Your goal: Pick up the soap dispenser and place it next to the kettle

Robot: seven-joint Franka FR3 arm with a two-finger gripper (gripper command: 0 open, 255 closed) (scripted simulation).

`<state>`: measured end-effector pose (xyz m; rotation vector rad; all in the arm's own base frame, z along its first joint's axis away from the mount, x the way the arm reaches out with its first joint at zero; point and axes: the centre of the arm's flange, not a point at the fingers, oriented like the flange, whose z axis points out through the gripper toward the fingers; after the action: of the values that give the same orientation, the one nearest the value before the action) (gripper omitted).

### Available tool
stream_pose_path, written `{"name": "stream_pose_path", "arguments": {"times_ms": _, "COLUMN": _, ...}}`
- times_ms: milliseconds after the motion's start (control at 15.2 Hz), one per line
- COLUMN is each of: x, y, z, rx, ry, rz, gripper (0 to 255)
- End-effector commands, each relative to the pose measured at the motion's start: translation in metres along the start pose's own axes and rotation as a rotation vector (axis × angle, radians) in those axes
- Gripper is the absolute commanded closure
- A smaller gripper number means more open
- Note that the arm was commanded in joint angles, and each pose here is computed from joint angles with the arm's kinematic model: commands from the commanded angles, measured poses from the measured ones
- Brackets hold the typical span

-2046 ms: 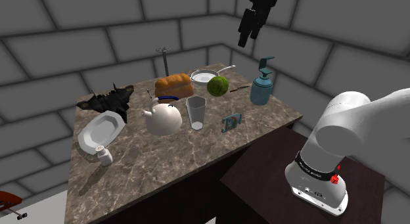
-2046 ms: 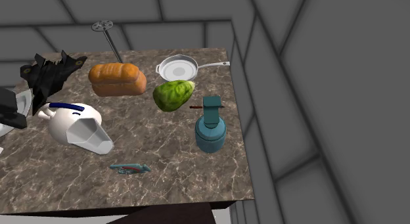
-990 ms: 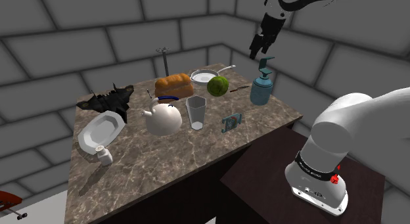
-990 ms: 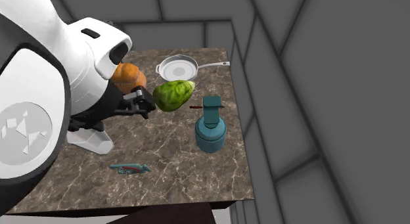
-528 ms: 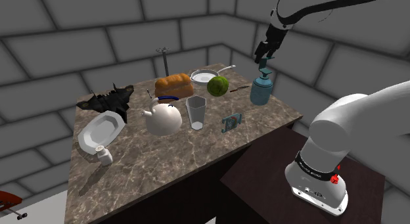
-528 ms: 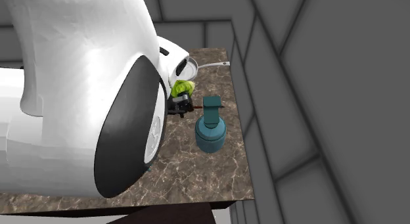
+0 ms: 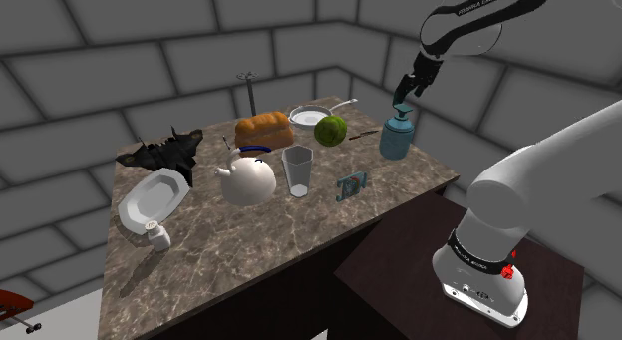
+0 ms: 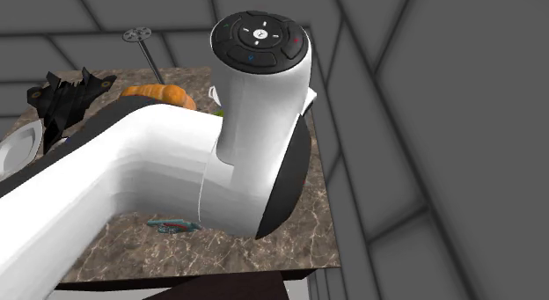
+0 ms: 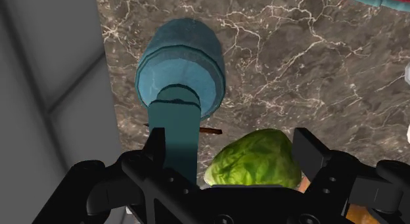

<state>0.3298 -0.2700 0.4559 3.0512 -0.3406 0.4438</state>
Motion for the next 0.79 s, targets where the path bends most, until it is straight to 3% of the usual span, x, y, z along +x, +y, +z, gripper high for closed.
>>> {"name": "stream_pose_path", "arguments": {"times_ms": 0, "x": -0.004, "y": 0.022, "z": 0.014, "rx": -0.008, "ry": 0.005, "rz": 0.025, "gripper": 0}}
{"name": "stream_pose_path", "arguments": {"times_ms": 132, "x": -0.006, "y": 0.041, "z": 0.027, "rx": -0.013, "ry": 0.01, "rz": 0.047, "gripper": 0}}
{"name": "stream_pose_path", "arguments": {"times_ms": 726, "x": -0.005, "y": 0.042, "z": 0.067, "rx": -0.013, "ry": 0.01, "rz": 0.047, "gripper": 0}}
